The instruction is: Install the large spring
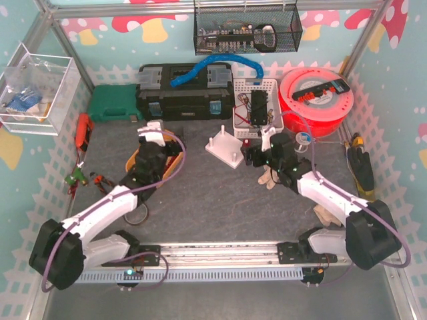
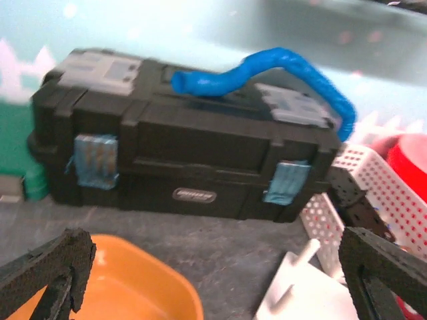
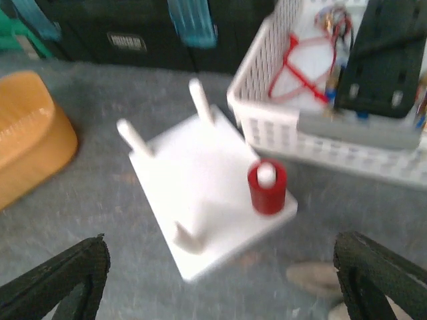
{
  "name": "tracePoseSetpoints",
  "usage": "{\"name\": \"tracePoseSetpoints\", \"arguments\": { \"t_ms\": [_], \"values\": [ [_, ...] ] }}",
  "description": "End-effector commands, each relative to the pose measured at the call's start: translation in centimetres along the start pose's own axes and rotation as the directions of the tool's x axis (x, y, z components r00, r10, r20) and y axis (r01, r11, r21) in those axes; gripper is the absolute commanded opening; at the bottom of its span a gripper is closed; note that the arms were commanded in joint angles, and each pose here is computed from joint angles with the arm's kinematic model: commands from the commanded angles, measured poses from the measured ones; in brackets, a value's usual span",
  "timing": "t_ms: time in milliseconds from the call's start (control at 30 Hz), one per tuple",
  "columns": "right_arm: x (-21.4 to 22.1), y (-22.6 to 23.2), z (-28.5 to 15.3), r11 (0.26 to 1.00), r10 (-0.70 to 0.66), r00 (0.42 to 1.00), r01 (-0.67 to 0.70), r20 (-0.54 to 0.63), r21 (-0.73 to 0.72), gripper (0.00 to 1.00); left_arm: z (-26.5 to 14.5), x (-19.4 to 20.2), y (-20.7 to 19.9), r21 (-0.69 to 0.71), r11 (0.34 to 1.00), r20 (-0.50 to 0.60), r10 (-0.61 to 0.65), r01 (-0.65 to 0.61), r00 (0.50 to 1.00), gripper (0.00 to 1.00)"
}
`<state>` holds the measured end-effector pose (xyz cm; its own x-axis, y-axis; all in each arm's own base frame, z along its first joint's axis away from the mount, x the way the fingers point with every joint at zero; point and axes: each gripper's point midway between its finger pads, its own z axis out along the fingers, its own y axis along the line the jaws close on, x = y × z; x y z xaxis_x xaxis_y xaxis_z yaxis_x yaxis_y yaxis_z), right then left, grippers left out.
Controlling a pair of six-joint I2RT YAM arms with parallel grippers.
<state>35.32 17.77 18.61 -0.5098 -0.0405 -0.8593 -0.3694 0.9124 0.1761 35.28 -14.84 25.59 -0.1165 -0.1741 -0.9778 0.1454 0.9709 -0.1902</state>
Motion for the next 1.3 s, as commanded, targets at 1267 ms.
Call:
{"name": "tracePoseSetpoints", "arguments": {
  "t_ms": [1267],
  "values": [
    [5.6,-2.8,1.5,0.990,0.107,0.994,-0.109,0.030,0.092,0.94,2.2,10.1,13.4,-0.458,0.877,-0.623,-0.435,0.148,0.649,0.91]
  ]
}}
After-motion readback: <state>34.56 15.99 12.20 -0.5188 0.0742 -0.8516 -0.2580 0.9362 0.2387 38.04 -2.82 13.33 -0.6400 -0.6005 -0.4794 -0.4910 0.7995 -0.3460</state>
